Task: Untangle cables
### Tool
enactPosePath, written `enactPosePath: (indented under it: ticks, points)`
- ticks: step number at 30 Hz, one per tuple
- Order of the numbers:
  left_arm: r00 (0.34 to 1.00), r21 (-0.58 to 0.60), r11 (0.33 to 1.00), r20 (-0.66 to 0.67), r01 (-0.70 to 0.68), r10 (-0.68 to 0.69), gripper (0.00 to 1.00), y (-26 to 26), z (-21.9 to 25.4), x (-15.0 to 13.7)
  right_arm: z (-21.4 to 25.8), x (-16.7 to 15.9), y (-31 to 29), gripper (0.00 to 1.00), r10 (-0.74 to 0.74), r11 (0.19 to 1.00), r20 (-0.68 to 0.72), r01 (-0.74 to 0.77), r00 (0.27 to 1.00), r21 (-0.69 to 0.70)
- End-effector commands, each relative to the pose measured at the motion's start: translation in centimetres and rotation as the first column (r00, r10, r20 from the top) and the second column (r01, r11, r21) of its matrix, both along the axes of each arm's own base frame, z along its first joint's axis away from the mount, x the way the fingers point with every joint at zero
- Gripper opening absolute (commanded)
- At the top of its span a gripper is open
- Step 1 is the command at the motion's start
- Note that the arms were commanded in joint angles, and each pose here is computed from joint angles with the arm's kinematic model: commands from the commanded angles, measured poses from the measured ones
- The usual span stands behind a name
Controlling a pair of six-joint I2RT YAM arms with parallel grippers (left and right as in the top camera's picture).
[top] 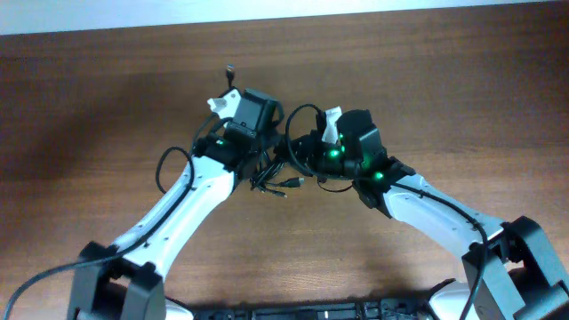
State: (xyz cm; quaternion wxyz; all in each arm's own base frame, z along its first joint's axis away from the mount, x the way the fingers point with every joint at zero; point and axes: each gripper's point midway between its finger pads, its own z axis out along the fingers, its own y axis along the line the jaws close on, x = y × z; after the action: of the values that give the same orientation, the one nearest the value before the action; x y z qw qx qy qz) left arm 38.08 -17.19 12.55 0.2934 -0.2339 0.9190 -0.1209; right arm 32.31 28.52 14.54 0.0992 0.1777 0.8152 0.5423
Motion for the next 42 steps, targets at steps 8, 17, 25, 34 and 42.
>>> enactPosePath:
  ticks: [8, 17, 25, 34, 42]
  points:
    - [0.990, -0.092, 0.990, -0.081, 0.105, -0.113, 0.00, -3.5, -2.1, -0.9, 0.8, 3.8, -1.8, 0.04, -0.266, 0.963, 0.049, 0.267, 0.963, -0.018]
    - [0.976, -0.247, 0.955, -0.102, 0.163, -0.193, 0.00, -6.5, -1.8, -1.5, 1.3, 4.5, -1.6, 0.20, -0.251, 0.954, 0.251, 0.283, 0.935, -0.101]
    - [0.978, -0.351, 0.936, -0.180, 0.039, -0.108, 0.00, -1.2, -2.0, 0.3, 4.3, 6.9, -7.4, 0.99, 0.045, 0.907, 0.658, 0.246, 0.752, -0.342]
    - [0.983, -0.363, 0.931, -0.180, -0.041, -0.027, 0.00, 2.2, -1.9, 1.8, -1.3, -0.7, -7.4, 0.98, 0.445, 0.849, 0.482, -0.185, 0.755, -0.495]
    - [0.980, -0.460, 0.887, -0.191, -0.039, -0.056, 0.00, 2.8, -1.2, 2.1, 0.1, -3.0, -1.3, 0.90, 0.523, 0.850, 0.583, -0.332, 0.621, -0.409]
